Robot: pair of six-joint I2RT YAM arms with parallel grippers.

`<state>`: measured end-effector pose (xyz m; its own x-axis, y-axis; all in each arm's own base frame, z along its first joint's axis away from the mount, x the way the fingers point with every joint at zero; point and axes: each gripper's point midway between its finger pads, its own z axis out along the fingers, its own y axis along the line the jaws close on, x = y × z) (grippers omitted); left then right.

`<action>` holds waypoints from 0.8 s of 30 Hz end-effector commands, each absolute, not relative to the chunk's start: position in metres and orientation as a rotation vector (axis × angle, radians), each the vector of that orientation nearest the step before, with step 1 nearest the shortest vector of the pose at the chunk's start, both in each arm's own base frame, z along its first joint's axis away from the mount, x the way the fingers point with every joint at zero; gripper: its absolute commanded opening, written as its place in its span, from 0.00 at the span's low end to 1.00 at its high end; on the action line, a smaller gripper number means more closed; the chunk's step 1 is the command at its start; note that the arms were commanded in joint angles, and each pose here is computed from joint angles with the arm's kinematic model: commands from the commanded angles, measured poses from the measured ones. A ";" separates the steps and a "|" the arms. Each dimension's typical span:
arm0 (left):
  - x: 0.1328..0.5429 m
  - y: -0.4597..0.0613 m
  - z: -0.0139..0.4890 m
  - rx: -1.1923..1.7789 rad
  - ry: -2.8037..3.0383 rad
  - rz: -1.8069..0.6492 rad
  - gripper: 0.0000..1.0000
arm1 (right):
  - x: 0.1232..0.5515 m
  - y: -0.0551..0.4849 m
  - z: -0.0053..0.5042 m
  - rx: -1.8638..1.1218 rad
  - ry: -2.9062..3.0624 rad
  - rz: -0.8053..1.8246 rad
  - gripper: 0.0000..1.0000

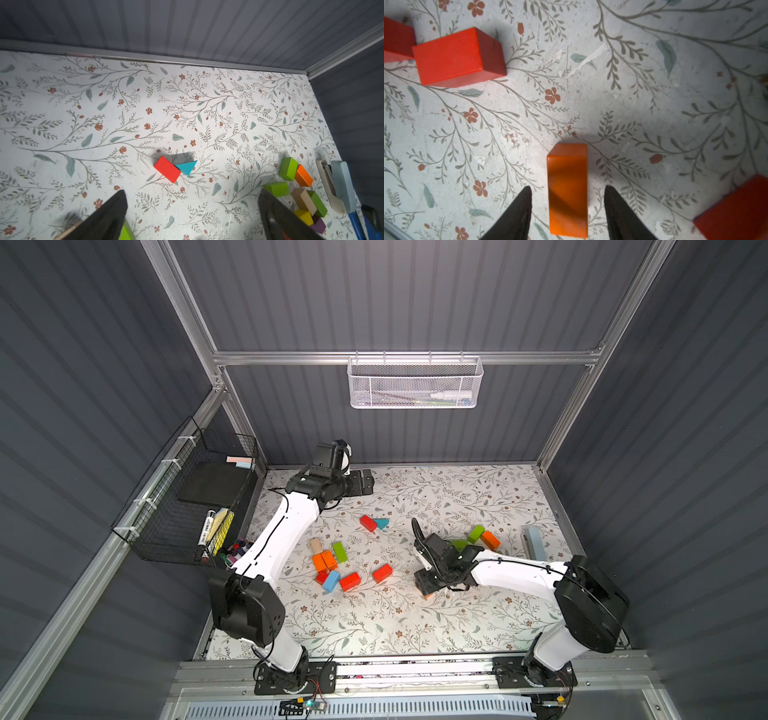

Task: Assemble a heart with building blocks
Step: Assemble the building block at the center of the board.

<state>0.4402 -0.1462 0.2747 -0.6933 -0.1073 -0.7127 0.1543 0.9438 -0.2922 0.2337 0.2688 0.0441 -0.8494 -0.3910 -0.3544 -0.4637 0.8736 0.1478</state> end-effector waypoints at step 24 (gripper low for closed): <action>0.402 -0.140 0.273 0.271 2.190 -0.377 0.99 | 0.278 0.276 0.047 -0.337 2.789 0.080 0.33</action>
